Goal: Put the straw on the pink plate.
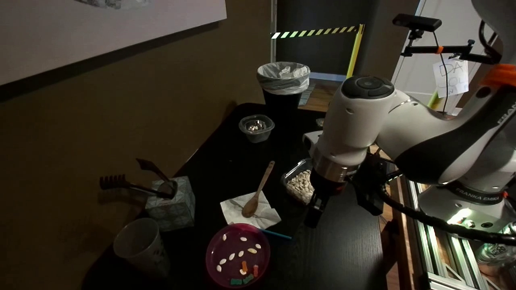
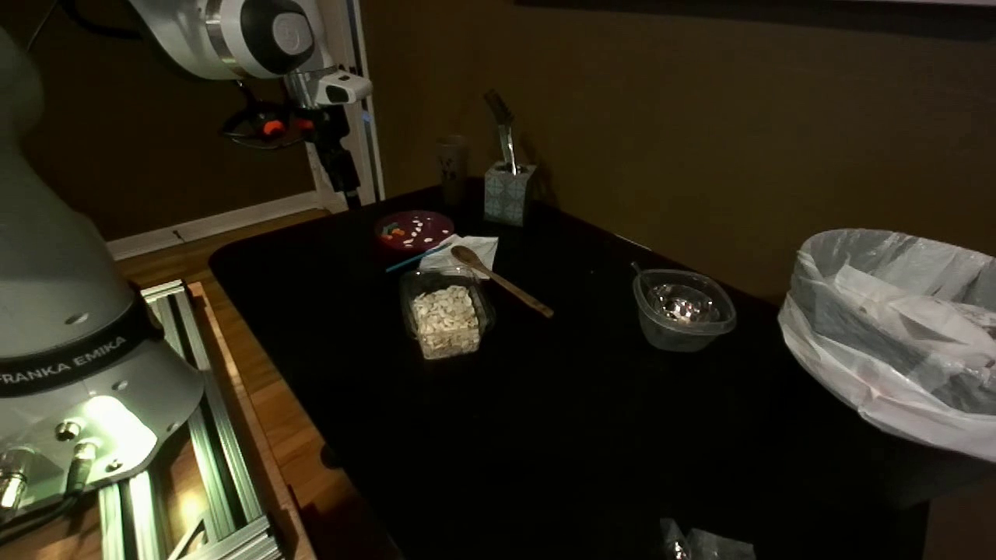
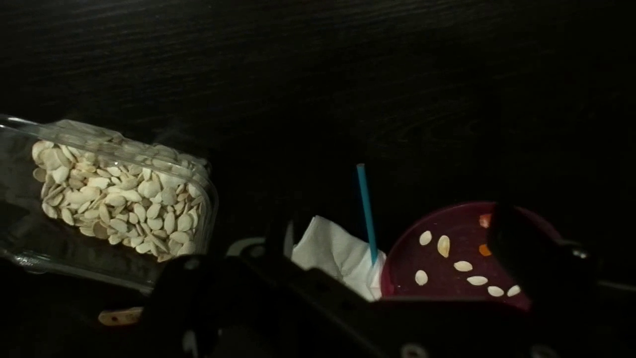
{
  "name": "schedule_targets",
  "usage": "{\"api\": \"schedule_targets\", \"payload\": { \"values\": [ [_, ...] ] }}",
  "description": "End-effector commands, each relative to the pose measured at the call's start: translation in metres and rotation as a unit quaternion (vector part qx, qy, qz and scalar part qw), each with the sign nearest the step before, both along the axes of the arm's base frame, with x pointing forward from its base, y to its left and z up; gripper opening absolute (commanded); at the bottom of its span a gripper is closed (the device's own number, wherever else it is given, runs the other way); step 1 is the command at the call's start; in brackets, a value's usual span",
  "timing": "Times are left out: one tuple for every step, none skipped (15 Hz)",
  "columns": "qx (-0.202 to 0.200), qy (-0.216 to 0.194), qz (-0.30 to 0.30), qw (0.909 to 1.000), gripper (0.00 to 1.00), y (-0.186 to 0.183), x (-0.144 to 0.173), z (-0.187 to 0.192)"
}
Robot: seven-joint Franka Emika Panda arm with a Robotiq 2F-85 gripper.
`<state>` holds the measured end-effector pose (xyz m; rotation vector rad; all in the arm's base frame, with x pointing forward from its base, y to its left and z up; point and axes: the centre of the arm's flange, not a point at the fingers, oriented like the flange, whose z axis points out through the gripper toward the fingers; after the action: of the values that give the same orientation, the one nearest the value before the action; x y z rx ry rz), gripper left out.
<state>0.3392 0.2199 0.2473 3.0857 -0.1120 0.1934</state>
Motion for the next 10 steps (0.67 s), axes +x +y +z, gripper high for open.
{"api": "schedule_targets", "payload": {
  "values": [
    [0.000, 0.022, 0.003, 0.9998, 1.00, 0.005, 0.046, -0.067],
    [-0.009, 0.024, 0.009, 0.9996, 1.00, 0.003, 0.050, -0.075],
    [-0.002, 0.038, 0.020, 0.9991, 1.00, 0.005, 0.053, -0.082],
    [-0.001, 0.045, 0.034, 0.9984, 1.00, 0.009, 0.056, -0.090],
    [0.000, 0.046, 0.047, 0.9978, 1.00, 0.015, 0.059, -0.097],
    [0.002, 0.046, 0.056, 0.9974, 1.00, 0.019, 0.063, -0.106],
    [0.015, 0.044, 0.065, 0.9968, 1.00, 0.023, 0.070, -0.115],
    [0.019, 0.048, 0.069, 0.9962, 1.00, 0.025, 0.074, -0.124],
    [0.029, 0.074, 0.076, 0.9939, 1.00, 0.029, 0.078, -0.131],
    [0.004, 0.049, 0.067, 0.9965, 1.00, 0.007, 0.055, -0.090]
  ]
}}
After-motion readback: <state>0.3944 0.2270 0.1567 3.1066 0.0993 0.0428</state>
